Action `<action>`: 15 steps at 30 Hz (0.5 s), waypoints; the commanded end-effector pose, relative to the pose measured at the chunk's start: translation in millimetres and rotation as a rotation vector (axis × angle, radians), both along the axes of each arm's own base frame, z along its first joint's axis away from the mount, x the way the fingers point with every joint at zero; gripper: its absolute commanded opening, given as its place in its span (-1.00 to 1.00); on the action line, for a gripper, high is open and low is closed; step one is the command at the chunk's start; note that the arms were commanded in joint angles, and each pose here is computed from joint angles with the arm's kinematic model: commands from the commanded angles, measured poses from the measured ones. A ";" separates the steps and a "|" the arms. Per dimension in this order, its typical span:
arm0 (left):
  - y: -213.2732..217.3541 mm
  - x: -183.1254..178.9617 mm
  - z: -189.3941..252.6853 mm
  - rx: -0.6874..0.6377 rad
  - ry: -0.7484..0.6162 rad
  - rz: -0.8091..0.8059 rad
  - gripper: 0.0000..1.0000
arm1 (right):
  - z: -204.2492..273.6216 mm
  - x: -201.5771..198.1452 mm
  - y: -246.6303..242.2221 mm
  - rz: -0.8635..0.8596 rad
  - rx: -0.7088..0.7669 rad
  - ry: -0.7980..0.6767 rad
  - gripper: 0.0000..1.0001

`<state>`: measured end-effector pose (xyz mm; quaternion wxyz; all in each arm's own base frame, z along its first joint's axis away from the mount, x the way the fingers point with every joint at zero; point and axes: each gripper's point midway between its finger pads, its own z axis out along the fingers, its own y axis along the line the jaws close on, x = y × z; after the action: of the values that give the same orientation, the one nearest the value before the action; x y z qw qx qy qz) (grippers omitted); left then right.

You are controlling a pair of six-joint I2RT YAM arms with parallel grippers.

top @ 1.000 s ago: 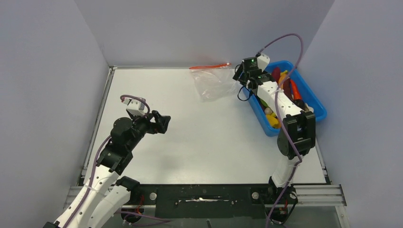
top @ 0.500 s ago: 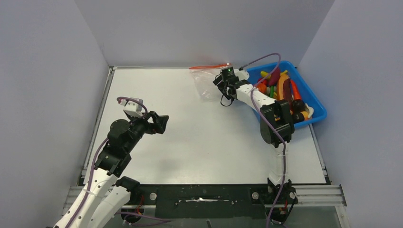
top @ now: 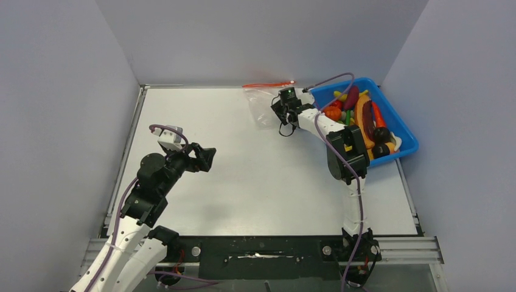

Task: Place the food in the zip-top bag and seal the zipper
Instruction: Move the zipper food storage bag to the center of the board.

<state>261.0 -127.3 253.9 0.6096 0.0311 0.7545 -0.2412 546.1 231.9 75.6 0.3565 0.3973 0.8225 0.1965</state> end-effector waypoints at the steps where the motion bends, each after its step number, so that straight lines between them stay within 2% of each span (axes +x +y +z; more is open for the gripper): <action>1: 0.7 1.1 13.7 -0.010 -0.052 -0.001 0.71 | 32.8 17.6 -4.0 0.003 0.027 -0.122 -0.25; 5: 1.7 1.9 12.6 -0.005 -0.051 0.004 0.71 | 44.6 16.0 -7.9 0.052 0.018 -0.166 -0.67; 10: 2.1 2.5 11.2 -0.001 -0.048 0.007 0.71 | 68.6 14.7 -0.7 0.214 -0.025 -0.261 -0.97; 15: 5.5 4.8 7.3 0.007 -0.034 0.030 0.70 | 95.4 -11.4 0.2 0.390 -0.125 -0.362 -1.00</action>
<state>261.5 -126.6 253.4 0.6100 0.0312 0.7550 -0.2386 538.8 222.9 72.5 0.3780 0.2835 0.8527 0.2229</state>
